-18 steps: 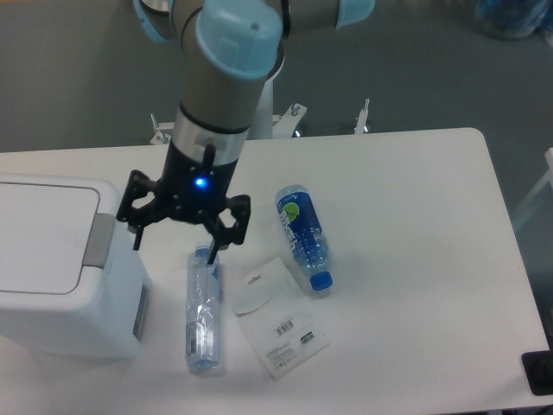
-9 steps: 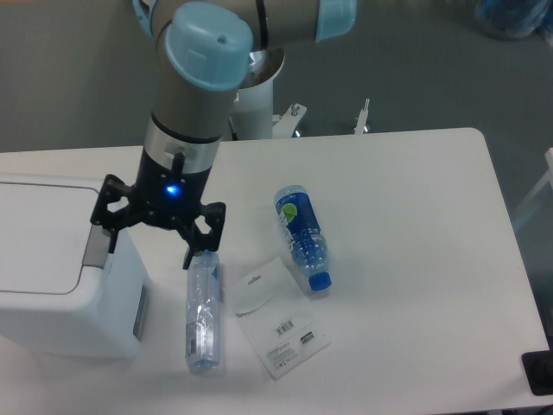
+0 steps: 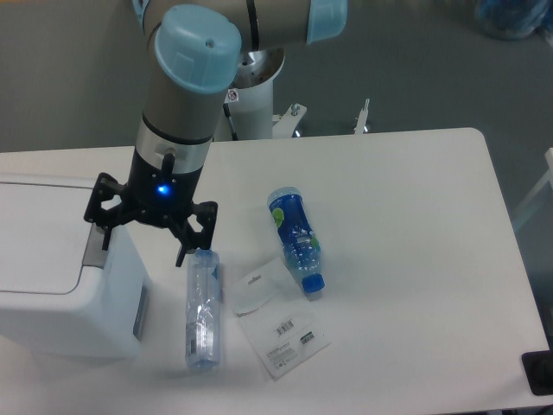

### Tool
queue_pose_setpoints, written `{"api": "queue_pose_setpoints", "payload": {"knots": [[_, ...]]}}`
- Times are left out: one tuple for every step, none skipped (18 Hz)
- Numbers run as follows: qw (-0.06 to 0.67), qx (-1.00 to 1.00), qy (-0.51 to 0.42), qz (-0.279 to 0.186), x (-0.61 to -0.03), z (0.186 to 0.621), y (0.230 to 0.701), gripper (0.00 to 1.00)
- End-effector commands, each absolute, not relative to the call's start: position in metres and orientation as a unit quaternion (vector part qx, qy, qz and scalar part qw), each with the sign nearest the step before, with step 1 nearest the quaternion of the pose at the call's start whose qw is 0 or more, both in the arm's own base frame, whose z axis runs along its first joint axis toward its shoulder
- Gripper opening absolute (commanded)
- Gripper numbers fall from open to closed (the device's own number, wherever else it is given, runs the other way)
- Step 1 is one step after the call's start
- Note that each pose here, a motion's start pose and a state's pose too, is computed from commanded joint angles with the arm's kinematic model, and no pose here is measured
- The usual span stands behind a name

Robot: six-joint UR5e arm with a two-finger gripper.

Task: Open the trash can
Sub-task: 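Push the gripper against the lid edge to flip the lid open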

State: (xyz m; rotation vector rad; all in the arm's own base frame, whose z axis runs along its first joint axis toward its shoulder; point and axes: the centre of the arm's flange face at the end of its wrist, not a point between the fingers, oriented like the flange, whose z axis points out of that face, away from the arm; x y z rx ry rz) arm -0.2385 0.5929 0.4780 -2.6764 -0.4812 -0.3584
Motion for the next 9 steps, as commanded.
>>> {"api": "queue_pose_setpoints", "payload": {"knots": [[0.194,-0.957,-0.171,-0.130,-0.2346,0.4744,0.5924,1.00],[0.194,-0.958,-0.168,-0.131,-0.2302,0.4747,0.5928,1.00],[0.193,-0.958,-0.167,-0.132,-0.2283,0.4739,0.5934,1.00],[0.194,-0.958,-0.168,-0.131,-0.2283,0.4747,0.5935,1.00],[0.194,-0.958,-0.168,-0.131,-0.2283,0.4747,0.5935,1.00],[0.194,-0.958,-0.168,-0.131,-0.2283,0.4747,0.5935,1.00],[0.194,-0.958,-0.168,-0.131,-0.2283,0.4747,0.5935,1.00],[0.193,-0.958,-0.167,-0.132,-0.2277,0.4738,0.5942,1.00],[0.192,-0.958,-0.168,-0.132,-0.2289,0.4728,0.5943,1.00]]}}
